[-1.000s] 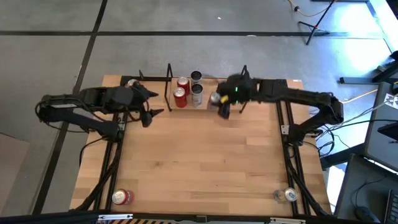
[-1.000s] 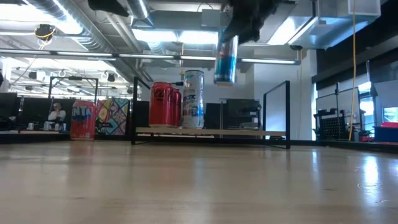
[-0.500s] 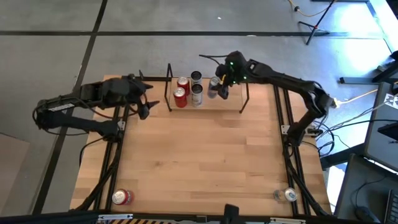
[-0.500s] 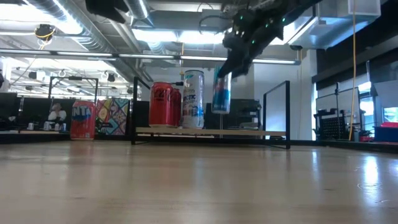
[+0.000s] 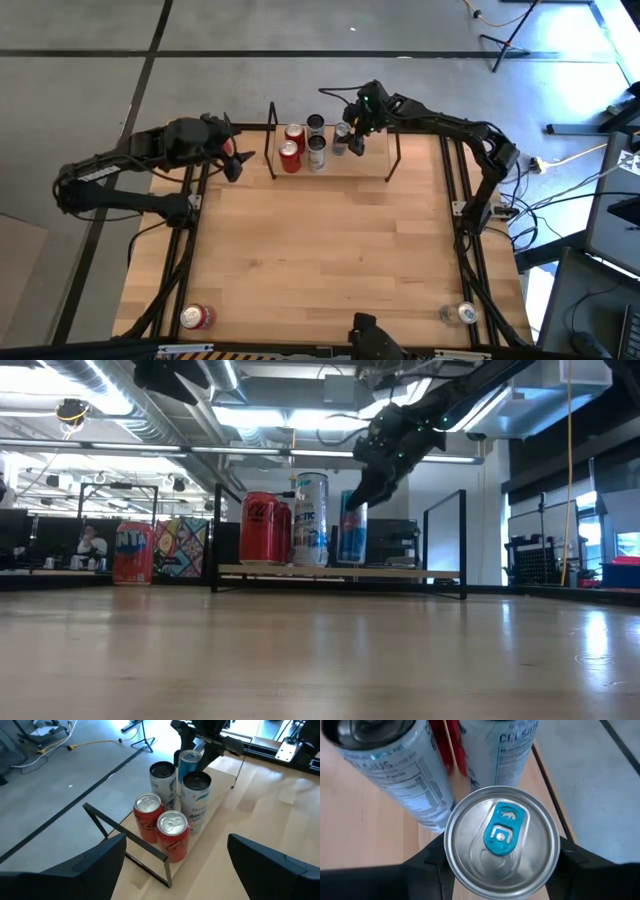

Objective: Place canned beverage on shelf
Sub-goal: Put the top blue soda can on the shelf

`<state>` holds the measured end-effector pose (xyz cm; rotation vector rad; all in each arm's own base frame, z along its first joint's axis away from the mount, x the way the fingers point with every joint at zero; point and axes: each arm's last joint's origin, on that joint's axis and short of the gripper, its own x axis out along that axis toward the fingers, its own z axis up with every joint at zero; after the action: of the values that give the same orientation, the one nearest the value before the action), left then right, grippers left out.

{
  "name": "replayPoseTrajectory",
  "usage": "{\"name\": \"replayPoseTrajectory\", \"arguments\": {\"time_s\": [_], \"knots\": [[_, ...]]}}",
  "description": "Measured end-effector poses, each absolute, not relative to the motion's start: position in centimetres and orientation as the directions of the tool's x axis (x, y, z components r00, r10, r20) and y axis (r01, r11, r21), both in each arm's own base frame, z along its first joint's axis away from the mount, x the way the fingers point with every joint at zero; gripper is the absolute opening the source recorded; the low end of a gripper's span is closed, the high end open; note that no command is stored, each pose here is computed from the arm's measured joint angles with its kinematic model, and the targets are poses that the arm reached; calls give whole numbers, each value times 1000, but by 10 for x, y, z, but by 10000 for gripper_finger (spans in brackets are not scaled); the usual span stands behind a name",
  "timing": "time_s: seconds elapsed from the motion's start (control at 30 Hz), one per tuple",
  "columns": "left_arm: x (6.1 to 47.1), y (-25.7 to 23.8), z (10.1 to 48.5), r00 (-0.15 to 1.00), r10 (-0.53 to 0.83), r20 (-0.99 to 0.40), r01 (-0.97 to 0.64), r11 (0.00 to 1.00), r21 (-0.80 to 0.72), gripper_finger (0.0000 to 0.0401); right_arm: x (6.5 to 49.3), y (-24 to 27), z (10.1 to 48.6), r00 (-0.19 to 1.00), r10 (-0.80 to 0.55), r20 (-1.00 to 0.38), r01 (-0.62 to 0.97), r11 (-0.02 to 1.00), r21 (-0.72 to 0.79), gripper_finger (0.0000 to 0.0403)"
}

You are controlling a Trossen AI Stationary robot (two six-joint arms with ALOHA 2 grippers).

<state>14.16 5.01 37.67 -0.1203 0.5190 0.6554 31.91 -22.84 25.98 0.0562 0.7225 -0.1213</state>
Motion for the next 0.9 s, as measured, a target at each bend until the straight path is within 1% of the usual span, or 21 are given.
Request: {"name": "replayPoseTrajectory", "arguments": {"time_s": [0.17, 0.27, 0.67, 0.77, 0.9], "knots": [[144, 54, 374, 650, 563, -511, -625, 778, 61, 345, 320, -229, 258, 743, -90, -664, 134, 991, 16, 216], [146, 55, 374, 646, 565, -513, -627, 776, 64, 345, 322, -230, 255, 742, -89, -664, 134, 991, 16, 232], [147, 54, 373, 661, 540, -521, -605, 794, 56, 345, 322, -231, 256, 733, -119, -669, 174, 985, 16, 329], [147, 54, 373, 662, 540, -520, -605, 795, 55, 345, 317, -228, 267, 743, -134, -655, 178, 984, 0, 346], [148, 54, 374, 664, 540, -518, -605, 795, 54, 345, 306, -219, 296, 783, -166, -599, 179, 983, -39, 355]]}}
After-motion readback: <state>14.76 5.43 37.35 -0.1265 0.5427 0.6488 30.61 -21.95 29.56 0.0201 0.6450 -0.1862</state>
